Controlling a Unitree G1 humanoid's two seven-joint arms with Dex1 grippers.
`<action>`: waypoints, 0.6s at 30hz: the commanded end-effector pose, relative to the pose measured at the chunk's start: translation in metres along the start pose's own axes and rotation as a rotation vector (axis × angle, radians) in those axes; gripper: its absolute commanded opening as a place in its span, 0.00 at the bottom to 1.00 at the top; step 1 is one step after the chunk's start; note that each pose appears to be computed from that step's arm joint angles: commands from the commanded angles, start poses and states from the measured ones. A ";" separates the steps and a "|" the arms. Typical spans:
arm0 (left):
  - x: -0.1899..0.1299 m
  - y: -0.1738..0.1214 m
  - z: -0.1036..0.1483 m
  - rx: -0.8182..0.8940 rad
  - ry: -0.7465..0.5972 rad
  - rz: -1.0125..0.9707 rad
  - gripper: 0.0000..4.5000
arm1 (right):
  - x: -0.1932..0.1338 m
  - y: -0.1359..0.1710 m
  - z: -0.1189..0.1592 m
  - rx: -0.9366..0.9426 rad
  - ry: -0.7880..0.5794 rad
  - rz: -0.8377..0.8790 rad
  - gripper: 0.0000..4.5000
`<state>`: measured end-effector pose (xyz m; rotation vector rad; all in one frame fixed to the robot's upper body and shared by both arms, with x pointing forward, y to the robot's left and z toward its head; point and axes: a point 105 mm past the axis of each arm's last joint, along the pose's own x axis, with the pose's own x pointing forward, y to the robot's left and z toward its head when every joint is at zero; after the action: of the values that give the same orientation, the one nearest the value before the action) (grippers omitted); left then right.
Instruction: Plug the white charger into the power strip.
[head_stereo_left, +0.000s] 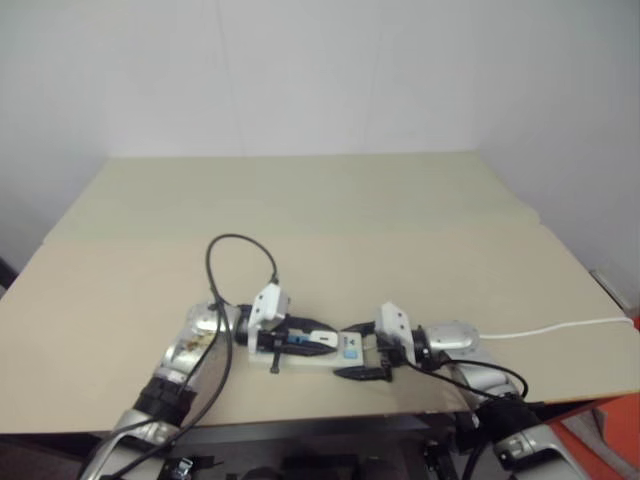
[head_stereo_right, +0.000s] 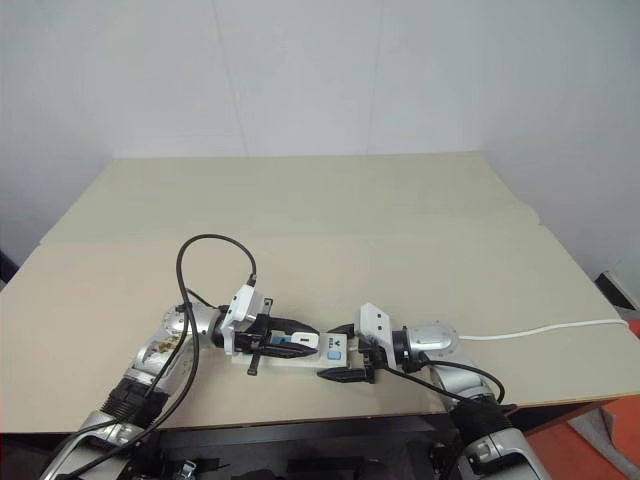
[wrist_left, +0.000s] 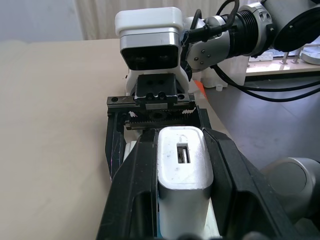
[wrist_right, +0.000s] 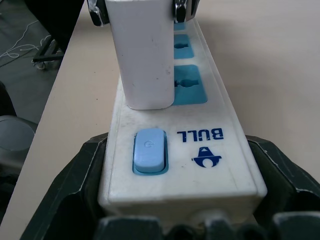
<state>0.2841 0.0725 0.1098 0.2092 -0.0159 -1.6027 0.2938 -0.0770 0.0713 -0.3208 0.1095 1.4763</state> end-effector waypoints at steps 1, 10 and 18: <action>-0.020 -0.009 -0.045 -0.154 0.157 0.056 0.23 | 0.001 0.006 0.001 -0.004 0.000 0.055 0.76; -0.020 -0.010 -0.044 -0.138 0.161 0.048 0.23 | 0.001 0.006 0.002 -0.005 -0.004 0.052 0.76; -0.016 -0.007 -0.041 -0.109 0.132 0.064 0.80 | 0.002 0.006 0.003 -0.004 -0.011 0.054 0.76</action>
<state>0.2887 0.0905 0.0950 0.2497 0.0611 -1.5280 0.2924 -0.0786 0.0720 -0.3158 0.1106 1.4901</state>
